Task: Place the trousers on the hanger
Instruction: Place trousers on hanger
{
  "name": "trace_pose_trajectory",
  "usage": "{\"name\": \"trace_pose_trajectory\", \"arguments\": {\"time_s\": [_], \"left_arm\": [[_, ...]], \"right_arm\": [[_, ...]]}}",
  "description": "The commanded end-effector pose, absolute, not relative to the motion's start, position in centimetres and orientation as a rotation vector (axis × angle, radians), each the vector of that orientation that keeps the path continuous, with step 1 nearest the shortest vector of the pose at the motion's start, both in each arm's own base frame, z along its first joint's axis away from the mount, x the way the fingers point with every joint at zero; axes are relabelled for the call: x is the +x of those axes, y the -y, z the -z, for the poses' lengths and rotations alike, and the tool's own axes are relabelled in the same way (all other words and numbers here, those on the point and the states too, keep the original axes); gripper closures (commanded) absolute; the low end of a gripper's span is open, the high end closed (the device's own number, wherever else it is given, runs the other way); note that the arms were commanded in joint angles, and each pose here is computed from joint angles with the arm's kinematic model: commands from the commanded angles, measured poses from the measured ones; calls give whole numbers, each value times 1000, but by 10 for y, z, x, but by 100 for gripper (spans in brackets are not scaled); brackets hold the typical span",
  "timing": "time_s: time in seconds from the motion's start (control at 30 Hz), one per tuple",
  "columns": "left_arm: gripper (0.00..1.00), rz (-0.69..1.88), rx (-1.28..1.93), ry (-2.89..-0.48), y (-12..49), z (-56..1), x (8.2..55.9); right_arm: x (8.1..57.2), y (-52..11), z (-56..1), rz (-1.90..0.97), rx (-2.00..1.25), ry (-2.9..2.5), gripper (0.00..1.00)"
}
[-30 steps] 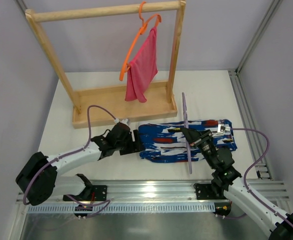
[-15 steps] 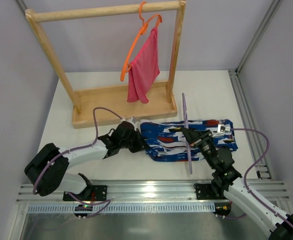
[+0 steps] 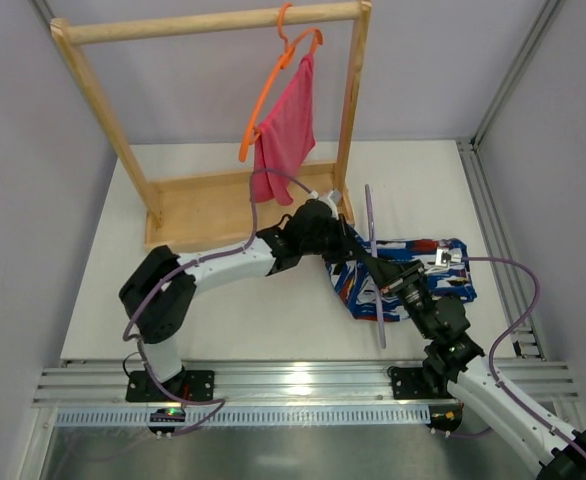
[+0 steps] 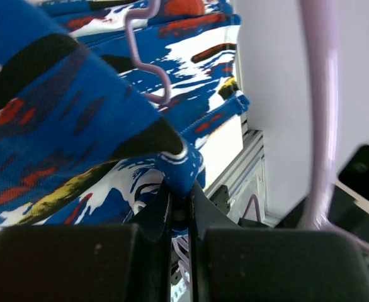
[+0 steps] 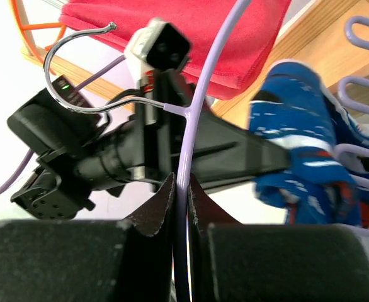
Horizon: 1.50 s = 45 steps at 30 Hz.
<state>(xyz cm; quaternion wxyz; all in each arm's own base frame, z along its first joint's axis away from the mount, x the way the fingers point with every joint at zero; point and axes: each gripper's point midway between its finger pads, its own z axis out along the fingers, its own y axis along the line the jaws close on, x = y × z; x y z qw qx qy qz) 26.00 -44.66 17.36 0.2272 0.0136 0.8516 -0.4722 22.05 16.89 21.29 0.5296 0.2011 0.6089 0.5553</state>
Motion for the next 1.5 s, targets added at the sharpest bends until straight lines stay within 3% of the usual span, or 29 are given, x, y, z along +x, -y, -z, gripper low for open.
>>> {"name": "trace_pose_trajectory", "arguments": {"time_s": [0.0, 0.2, 0.3, 0.43, 0.57, 0.97, 1.47], "left_arm": [[100, 1408, 37, -2346, 475, -174, 259], [97, 1559, -3, -2310, 497, -176, 262], [86, 1590, 0, -2300, 500, -180, 261], [64, 1591, -11, -2301, 492, -181, 255], [52, 1536, -43, -2324, 476, -179, 252], [48, 1408, -121, -2399, 442, -156, 253], [40, 1454, 57, -2279, 424, -171, 254]], "right_arm": [[212, -163, -123, -1235, 484, -1589, 96], [214, -159, -106, -1166, 492, -1650, 96], [214, -160, -104, -1166, 487, -1656, 96], [214, -160, -104, -1163, 483, -1656, 96], [214, -159, -103, -1147, 480, -1660, 96], [216, -155, -92, -1094, 478, -1692, 96], [215, -155, -82, -1061, 464, -1733, 96]]}}
